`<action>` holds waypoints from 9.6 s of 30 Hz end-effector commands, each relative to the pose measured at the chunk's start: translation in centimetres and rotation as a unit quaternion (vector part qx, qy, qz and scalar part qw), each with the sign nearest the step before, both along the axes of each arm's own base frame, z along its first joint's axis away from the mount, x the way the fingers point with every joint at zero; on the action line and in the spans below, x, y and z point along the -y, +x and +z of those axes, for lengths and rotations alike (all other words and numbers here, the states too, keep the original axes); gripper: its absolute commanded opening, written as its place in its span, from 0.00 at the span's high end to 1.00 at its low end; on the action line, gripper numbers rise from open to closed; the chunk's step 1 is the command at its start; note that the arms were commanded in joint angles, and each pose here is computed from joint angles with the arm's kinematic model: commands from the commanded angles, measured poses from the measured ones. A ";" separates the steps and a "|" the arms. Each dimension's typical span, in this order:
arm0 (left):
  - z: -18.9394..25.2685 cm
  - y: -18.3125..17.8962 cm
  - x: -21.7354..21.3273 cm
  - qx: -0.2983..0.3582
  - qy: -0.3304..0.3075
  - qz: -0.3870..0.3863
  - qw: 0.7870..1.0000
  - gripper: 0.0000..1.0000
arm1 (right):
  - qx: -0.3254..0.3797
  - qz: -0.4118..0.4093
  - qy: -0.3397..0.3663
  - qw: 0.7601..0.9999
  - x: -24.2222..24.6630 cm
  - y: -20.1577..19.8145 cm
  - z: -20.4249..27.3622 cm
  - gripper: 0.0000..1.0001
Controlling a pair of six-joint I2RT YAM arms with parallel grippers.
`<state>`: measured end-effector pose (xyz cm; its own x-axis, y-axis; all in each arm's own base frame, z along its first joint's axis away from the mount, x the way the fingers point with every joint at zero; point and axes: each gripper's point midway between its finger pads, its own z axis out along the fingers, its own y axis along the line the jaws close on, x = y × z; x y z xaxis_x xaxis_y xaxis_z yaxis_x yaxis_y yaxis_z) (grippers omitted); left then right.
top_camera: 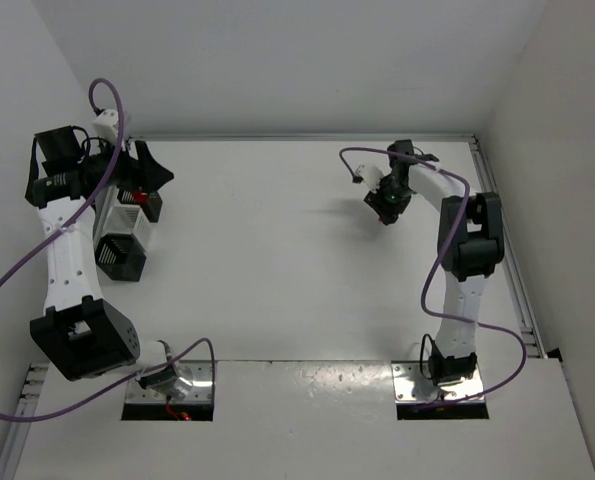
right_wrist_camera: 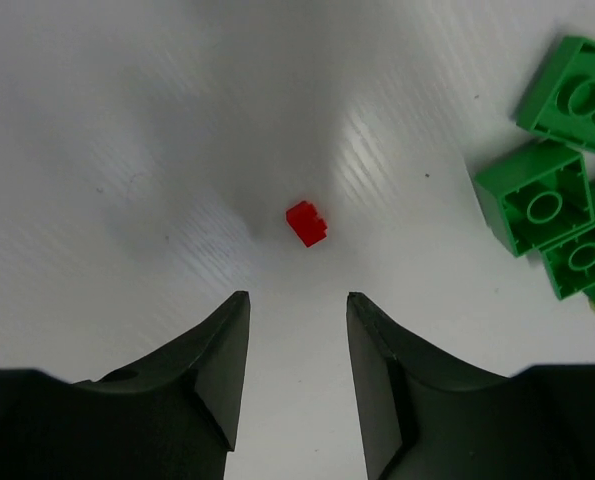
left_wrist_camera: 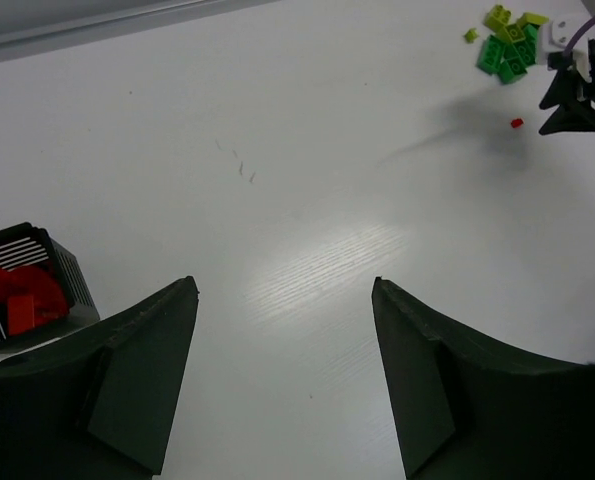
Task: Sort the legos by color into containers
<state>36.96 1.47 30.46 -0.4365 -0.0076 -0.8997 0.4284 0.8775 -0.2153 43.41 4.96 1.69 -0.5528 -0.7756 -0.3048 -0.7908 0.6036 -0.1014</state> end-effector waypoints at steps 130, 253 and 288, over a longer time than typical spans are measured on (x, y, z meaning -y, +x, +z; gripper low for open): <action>-7.7 -17.0 27.2 0.156 0.031 -0.558 0.814 0.64 | -0.451 0.143 0.513 0.716 -29.7 -23.2 19.6 0.99; 4.6 -2.7 2.4 0.080 -0.018 0.004 0.997 0.09 | 0.172 -0.348 0.046 0.920 8.3 13.3 9.4 0.57; 3.0 -2.6 4.3 0.061 -0.023 -0.014 0.998 0.05 | 0.072 -0.321 0.055 0.943 9.8 12.9 0.4 0.62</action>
<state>34.21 -2.40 32.84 -0.3452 -0.0409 -0.9376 0.4684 0.8582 -0.2099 55.72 -4.64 2.06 -0.8522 -0.2492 -0.4600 -0.2372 0.9678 -0.0847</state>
